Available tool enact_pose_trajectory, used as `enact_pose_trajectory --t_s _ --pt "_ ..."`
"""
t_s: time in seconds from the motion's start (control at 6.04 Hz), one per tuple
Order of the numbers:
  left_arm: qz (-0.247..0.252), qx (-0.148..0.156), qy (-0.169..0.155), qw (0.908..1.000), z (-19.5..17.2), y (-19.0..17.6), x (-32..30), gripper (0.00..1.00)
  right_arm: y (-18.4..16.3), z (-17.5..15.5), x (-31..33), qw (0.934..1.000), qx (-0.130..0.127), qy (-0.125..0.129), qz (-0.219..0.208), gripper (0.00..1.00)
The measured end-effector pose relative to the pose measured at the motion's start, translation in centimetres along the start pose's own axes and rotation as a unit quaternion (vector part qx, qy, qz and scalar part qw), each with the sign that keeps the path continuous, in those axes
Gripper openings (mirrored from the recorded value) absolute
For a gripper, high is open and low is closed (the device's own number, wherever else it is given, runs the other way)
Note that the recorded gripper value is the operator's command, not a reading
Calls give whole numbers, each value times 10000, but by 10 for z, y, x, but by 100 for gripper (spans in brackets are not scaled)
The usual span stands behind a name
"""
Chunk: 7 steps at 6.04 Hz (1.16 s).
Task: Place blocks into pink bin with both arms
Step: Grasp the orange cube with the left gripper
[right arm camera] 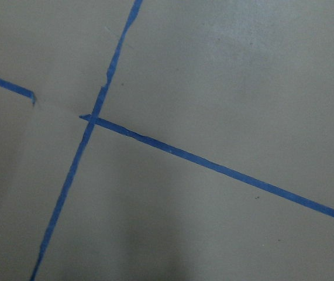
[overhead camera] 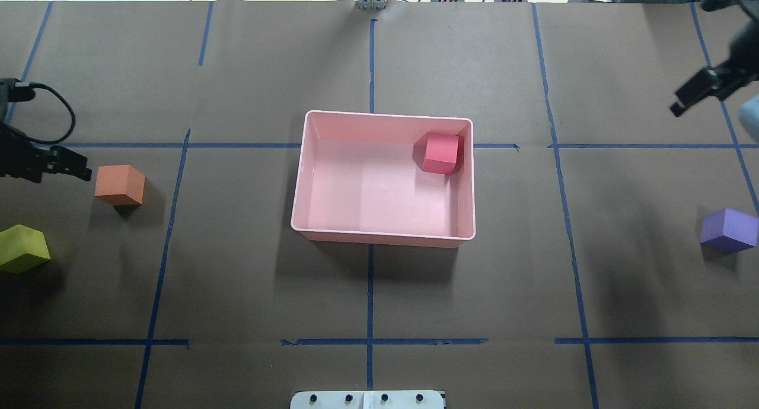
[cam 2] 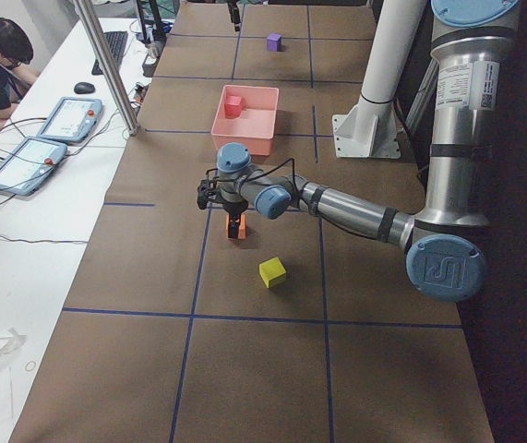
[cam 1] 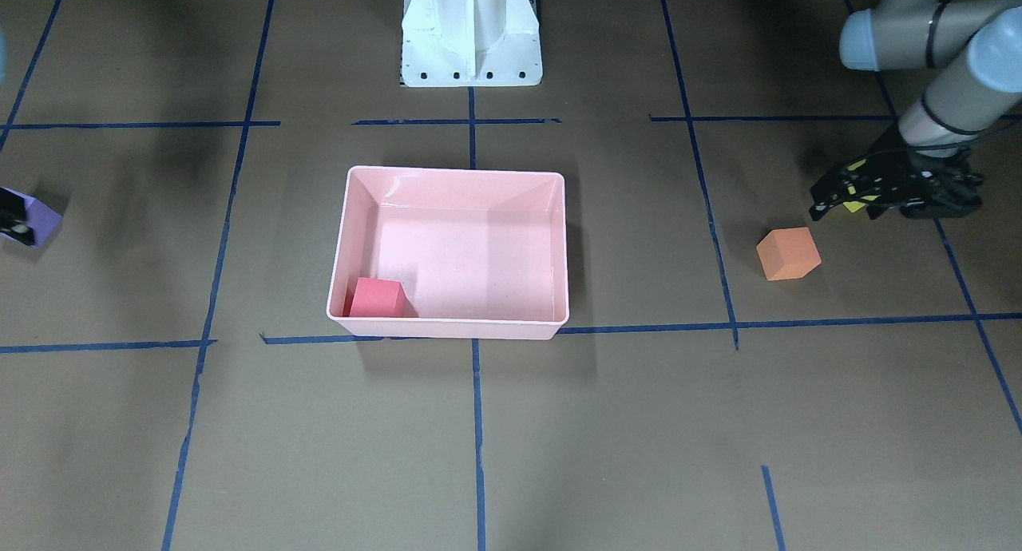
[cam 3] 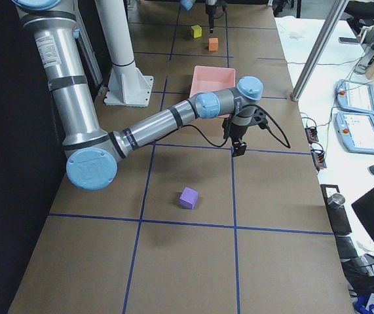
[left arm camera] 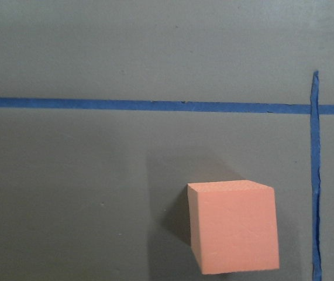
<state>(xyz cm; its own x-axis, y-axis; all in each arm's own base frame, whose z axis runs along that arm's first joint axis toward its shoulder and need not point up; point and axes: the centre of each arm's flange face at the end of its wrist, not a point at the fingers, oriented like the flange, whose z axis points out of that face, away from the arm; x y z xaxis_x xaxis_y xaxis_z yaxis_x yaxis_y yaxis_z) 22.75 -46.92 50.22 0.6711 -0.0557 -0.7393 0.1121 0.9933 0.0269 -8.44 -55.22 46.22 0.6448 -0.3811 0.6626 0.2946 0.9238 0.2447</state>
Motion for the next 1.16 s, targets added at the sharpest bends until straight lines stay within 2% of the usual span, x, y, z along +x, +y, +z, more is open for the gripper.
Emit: enact_pose_trajectory --t_s 0.33,0.66,0.83,0.99,1.16 --pt "-44 13 -85 10000 23 -3 21 100 42 -3 45 9999 -14 33 -113 100" --pt "41 -54 -73 10000 48 -7 29 100 52 -4 49 10000 -8 5 -70 100" --pt "72 -99 -74 9999 60 -9 31 91 54 -4 49 10000 -7 -1 -57 100" --pt "86 -149 -93 9998 70 -9 32 50 54 -4 49 10000 -7 -3 -50 100" --pt "119 -175 -92 9997 74 -9 35 34 54 -4 49 10000 -7 -4 -48 100"
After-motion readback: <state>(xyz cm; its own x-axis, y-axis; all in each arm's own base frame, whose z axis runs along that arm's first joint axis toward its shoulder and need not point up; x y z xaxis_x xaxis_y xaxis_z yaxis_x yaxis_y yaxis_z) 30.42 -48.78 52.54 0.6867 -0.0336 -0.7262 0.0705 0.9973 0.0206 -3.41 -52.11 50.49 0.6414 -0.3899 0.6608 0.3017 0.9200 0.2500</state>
